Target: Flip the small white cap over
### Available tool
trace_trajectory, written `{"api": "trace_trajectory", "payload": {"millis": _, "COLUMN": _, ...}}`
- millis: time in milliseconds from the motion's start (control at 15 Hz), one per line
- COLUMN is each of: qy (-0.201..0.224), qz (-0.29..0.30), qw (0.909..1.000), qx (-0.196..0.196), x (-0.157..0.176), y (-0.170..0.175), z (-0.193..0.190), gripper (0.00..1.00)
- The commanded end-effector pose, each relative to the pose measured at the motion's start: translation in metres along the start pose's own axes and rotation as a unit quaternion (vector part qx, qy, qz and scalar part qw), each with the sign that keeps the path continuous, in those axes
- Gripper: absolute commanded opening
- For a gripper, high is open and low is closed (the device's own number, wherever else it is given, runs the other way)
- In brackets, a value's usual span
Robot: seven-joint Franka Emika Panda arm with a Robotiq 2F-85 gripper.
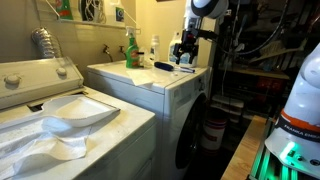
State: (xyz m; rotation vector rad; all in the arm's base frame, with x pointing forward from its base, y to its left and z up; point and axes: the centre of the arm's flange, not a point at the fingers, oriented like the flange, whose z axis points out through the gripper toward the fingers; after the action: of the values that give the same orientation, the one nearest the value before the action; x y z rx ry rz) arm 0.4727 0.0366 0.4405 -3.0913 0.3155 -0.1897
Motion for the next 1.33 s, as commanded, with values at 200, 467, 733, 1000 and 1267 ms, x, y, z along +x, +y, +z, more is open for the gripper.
{"api": "trace_trajectory", "payload": {"millis": 200, "qy": 0.001, "qz": 0.0, "qw": 1.0, "qx": 0.006, "x": 0.03, "y": -0.011, "z": 0.013, "gripper": 1.0}}
{"api": "trace_trajectory", "payload": {"millis": 467, "qy": 0.001, "qz": 0.0, "qw": 1.0, "qx": 0.007, "x": 0.033, "y": -0.012, "z": 0.013, "gripper": 1.0}}
{"api": "trace_trajectory", "payload": {"millis": 733, "qy": 0.002, "qz": 0.0, "qw": 1.0, "qx": 0.007, "x": 0.033, "y": -0.012, "z": 0.013, "gripper": 1.0}}
{"api": "trace_trajectory", "payload": {"millis": 1000, "qy": -0.007, "qz": -0.004, "qw": 0.9999, "qx": 0.01, "x": 0.035, "y": -0.013, "z": 0.015, "gripper": 1.0}}
{"api": "trace_trajectory", "payload": {"millis": 1267, "qy": -0.017, "qz": -0.019, "qw": 0.9995, "qx": 0.02, "x": 0.038, "y": -0.022, "z": 0.019, "gripper": 1.0}}
